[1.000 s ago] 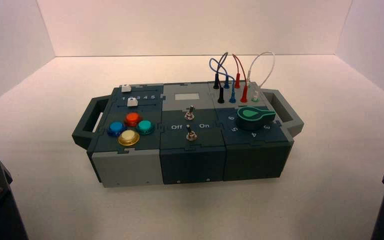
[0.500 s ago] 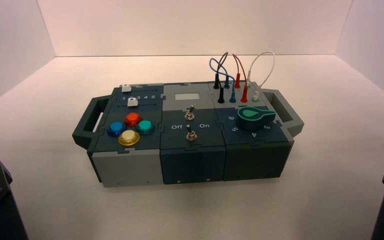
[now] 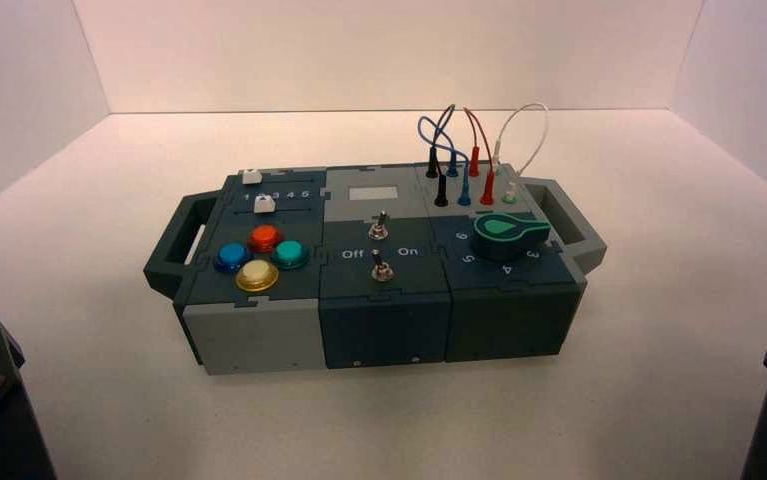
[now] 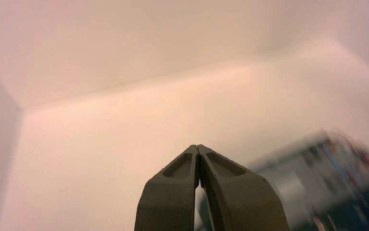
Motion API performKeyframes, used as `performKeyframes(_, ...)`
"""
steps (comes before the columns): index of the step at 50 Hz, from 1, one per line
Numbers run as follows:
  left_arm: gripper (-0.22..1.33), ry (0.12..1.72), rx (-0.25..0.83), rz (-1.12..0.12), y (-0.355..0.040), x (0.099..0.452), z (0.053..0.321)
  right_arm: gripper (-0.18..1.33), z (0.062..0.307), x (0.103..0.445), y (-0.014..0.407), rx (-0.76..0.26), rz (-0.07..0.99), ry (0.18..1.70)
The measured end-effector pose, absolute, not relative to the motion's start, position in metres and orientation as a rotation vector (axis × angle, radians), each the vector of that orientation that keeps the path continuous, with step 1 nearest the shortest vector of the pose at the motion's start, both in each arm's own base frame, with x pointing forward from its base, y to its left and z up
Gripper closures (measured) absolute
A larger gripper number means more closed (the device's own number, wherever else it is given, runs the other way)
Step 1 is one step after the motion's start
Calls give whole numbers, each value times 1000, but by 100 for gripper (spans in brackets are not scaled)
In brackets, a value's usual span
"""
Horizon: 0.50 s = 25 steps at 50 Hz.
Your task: Pull the black wire.
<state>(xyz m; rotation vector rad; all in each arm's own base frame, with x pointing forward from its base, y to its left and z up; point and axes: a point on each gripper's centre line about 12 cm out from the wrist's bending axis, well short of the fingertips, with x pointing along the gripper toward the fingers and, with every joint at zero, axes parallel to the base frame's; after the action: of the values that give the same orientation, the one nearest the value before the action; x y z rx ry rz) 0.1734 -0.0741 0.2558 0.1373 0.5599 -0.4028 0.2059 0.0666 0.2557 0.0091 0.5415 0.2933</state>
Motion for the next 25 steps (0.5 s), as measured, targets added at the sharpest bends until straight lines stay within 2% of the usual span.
performKeyframes(5,127,667,193,-491,-90,166,245,128,243,203,88,10,378,646)
performKeyframes(16,127,781,263,-585,-110,160,229,128,216,196,115,-11,469,815)
performKeyframes(23,127,832,283,-594,-116,164,220,126,195,193,132,-52,518,915)
performKeyframes(25,127,857,288,-591,-118,166,216,121,189,191,137,-65,532,943)
